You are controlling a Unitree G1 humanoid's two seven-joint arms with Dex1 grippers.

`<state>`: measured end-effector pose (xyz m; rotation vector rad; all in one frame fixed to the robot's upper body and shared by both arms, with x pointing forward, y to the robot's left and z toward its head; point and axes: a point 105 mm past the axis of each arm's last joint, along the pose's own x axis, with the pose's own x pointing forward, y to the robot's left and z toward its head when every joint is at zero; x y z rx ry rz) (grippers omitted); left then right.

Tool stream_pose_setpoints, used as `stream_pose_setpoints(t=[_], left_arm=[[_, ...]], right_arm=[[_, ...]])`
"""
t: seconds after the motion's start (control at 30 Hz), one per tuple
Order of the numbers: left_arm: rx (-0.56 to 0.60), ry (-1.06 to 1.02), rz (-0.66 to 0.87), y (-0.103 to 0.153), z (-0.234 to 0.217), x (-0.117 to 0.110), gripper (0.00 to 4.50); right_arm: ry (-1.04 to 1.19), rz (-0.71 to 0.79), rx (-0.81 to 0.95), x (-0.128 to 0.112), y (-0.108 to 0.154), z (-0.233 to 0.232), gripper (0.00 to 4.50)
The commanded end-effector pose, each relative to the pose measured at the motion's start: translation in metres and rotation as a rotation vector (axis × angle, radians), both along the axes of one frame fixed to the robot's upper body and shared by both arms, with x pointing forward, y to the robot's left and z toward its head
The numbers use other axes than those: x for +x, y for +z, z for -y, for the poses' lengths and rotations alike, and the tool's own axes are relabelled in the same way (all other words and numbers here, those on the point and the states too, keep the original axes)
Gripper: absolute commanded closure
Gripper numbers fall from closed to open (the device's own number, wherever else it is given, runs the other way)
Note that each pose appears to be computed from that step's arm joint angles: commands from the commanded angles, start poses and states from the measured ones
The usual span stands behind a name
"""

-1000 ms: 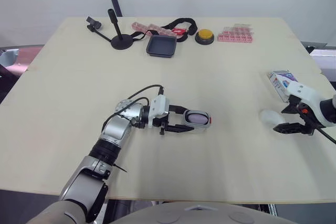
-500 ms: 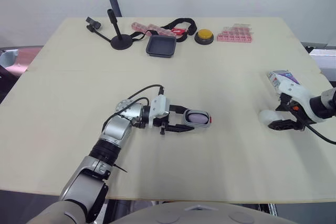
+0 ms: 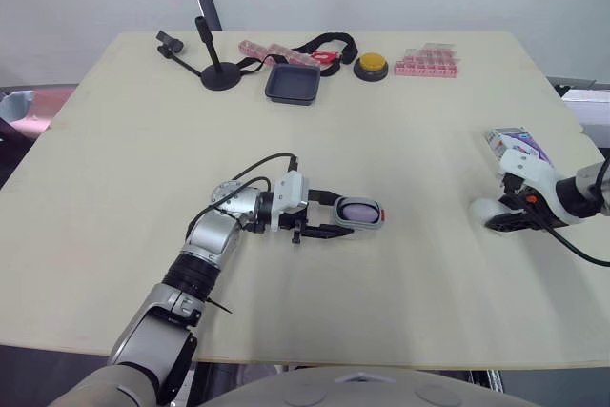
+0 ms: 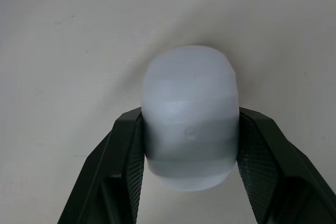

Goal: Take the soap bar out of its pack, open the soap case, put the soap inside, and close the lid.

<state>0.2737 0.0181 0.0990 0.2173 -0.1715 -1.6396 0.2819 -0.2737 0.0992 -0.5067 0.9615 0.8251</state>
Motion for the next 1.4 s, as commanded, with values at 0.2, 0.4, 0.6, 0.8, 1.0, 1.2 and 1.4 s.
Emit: stream_pose_setpoints(t=[0.2,0.4,0.6,0.8,1.0,1.2,1.4], left_arm=[[-0.023,0.044,0.006,0.006,0.003,0.009,2.63],[-0.027,0.07,0.0,0.005,0.009,0.016,2.63],[-0.035,0.108,-0.024,0.002,0.014,0.021,2.63],[-0.028,0.12,-0.016,0.001,0.016,0.022,2.63],[-0.032,0.126,-0.016,0.0,0.017,0.022,2.63],[-0.034,0.129,-0.017,0.0,0.018,0.021,2.63],[-0.039,0.133,-0.016,0.001,0.018,0.022,2.63]], right_arm=[[0.327,0.186,0.084,0.004,0.081,-0.081,2.52],[0.537,0.194,0.109,-0.012,0.109,-0.145,2.52],[0.603,0.197,0.086,-0.012,0.117,-0.185,2.52],[0.616,0.186,0.065,-0.009,0.116,-0.199,2.52],[0.644,0.141,0.041,-0.013,0.105,-0.201,2.52],[0.666,0.128,0.03,-0.012,0.099,-0.206,2.52],[0.665,0.111,0.011,-0.008,0.092,-0.205,2.52]])
